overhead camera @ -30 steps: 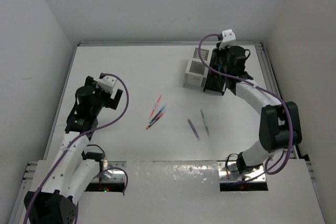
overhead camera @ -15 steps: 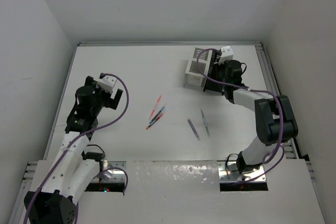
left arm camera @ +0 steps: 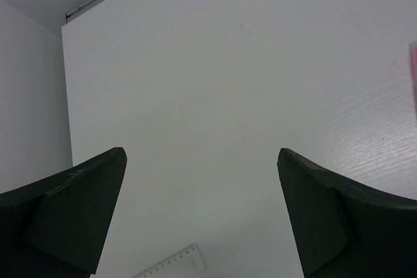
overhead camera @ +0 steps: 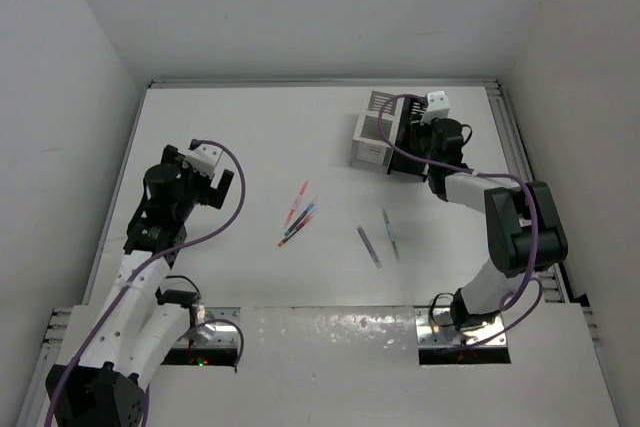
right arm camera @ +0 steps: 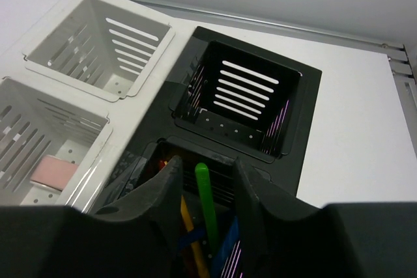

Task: Sort the stationery into containers
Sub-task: Place the pen in the storage box.

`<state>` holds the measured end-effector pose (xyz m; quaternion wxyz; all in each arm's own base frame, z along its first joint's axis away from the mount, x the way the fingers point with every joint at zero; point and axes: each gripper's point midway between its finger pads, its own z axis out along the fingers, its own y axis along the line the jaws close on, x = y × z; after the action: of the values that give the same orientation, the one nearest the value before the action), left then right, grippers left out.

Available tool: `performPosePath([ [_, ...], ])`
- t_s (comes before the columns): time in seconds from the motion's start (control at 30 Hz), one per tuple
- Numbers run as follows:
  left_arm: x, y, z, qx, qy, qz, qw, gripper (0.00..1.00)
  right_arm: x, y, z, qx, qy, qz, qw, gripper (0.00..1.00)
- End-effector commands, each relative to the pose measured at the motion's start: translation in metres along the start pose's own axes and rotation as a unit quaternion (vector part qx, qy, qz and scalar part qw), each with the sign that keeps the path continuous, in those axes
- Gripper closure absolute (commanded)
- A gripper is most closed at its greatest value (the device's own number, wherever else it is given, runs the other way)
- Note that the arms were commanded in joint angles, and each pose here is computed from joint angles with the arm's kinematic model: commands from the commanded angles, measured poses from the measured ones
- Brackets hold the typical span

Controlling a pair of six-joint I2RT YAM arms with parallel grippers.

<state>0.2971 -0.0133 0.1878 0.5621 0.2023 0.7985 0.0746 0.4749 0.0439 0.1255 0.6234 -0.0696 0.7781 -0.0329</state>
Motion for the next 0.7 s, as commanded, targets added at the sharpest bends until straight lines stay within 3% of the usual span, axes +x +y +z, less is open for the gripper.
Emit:
performPosePath([
  [0.0,-0.007,0.008,-0.001,-0.017,-0.016,-0.007,1.000,0.00,-0.028,-0.006,-0.001,0.005,-0.038,0.016,0.999,0.63],
  [0.2,-0.007,0.008,-0.001,-0.015,-0.016,-0.007,1.000,0.00,-0.052,0.000,-0.009,-0.019,-0.051,0.009,0.998,0.53],
  [0.37,-0.014,0.004,-0.002,-0.002,-0.024,-0.014,1.000,0.00,-0.093,0.016,-0.030,-0.047,-0.045,-0.008,0.998,0.31],
  [0.43,-0.015,-0.009,-0.002,0.036,-0.017,-0.024,0.999,0.02,-0.104,0.024,-0.040,-0.054,-0.028,-0.008,0.998,0.23],
  [0.47,-0.029,-0.018,-0.005,0.068,-0.033,-0.028,0.997,0.05,-0.110,0.034,-0.052,-0.065,-0.009,0.000,0.998,0.21],
  [0.5,-0.022,-0.030,-0.007,0.100,-0.012,-0.034,0.994,0.07,-0.110,0.039,-0.059,-0.068,0.006,0.005,0.998,0.21],
  [0.6,-0.023,-0.055,-0.009,0.170,0.037,-0.061,0.983,0.15,-0.086,0.054,-0.088,-0.077,0.090,0.035,0.992,0.34],
  [0.63,-0.023,-0.066,-0.008,0.191,0.061,-0.066,0.978,0.17,-0.071,0.059,-0.095,-0.075,0.119,0.053,0.989,0.54],
  [0.67,-0.021,-0.073,-0.007,0.204,0.087,-0.070,0.973,0.20,-0.053,0.059,-0.108,-0.063,0.155,0.052,0.985,0.66],
])
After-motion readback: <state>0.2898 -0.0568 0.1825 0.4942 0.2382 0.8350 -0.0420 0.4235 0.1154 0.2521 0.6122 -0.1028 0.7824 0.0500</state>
